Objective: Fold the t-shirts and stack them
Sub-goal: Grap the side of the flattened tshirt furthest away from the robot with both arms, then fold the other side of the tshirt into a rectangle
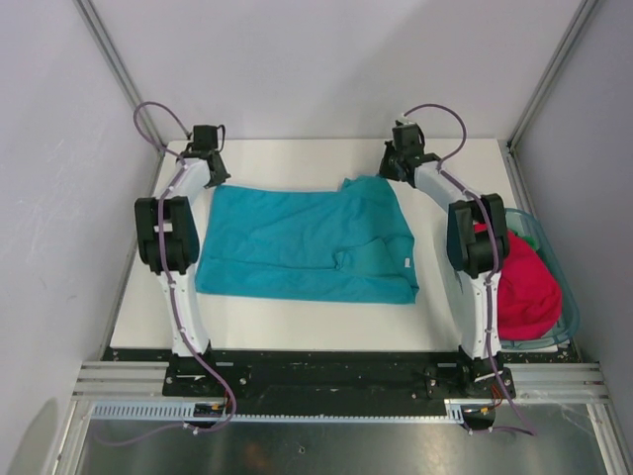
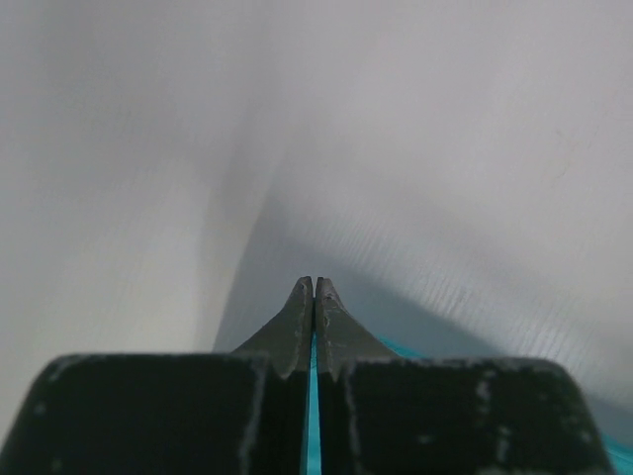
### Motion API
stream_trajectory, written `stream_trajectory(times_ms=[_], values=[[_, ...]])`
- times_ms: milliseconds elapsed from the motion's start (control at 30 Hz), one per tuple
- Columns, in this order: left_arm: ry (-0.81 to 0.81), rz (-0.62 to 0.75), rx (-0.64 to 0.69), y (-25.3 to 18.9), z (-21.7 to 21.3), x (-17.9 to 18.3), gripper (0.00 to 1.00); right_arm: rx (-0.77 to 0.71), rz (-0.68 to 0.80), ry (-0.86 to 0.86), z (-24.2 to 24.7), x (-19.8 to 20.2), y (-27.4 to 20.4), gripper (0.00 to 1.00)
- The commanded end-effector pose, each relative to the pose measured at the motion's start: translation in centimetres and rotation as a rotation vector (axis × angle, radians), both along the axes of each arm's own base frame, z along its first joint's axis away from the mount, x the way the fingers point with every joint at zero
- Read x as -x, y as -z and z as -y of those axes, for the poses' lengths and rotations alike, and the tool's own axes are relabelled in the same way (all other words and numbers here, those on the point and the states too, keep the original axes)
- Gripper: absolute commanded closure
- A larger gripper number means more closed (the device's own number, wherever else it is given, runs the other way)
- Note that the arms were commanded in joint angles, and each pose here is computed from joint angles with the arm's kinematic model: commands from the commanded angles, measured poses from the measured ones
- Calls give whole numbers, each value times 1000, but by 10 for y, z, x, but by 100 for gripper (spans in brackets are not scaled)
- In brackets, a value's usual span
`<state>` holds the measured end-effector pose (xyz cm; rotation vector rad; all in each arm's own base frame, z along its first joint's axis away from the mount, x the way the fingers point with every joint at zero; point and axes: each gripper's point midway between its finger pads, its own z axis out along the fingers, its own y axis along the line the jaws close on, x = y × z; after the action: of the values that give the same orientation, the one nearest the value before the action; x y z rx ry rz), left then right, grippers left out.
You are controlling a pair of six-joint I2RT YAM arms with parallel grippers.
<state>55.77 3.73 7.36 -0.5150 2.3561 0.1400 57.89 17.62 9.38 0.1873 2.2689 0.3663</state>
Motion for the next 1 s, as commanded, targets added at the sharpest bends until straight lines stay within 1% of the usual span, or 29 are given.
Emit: stream_trajectory(times_ms=[0, 233, 433, 500, 567, 633, 700, 800, 833, 900, 967], values=[[-36, 88, 20, -44, -6, 5, 100, -1, 159, 0, -2, 4, -65, 99], [-58, 80, 33, -49, -8, 29, 100, 10, 197, -14, -11, 43, -82, 98], [-98, 53, 39, -44, -11, 61, 100, 30, 169, -12, -10, 85, -74, 97], [-110, 32, 37, -38, -12, 76, 100, 32, 157, -17, -11, 100, -70, 94], [-118, 5, 33, -30, -12, 92, 100, 36, 141, -29, -13, 118, -64, 90], [-126, -20, 30, -23, -12, 107, 100, 41, 128, -44, -15, 137, -58, 83], [-133, -46, 27, -14, -13, 121, 100, 50, 115, -50, -13, 156, -51, 72], [-136, -85, 16, -2, -14, 138, 100, 52, 99, -48, -5, 181, -45, 54], [-136, -95, 13, 1, -15, 141, 100, 54, 98, -44, -1, 188, -45, 49], [-135, -108, 16, 6, -14, 146, 100, 55, 98, -31, 5, 198, -47, 44], [-130, -108, 28, 7, -11, 147, 100, 57, 108, -20, 8, 201, -52, 43]])
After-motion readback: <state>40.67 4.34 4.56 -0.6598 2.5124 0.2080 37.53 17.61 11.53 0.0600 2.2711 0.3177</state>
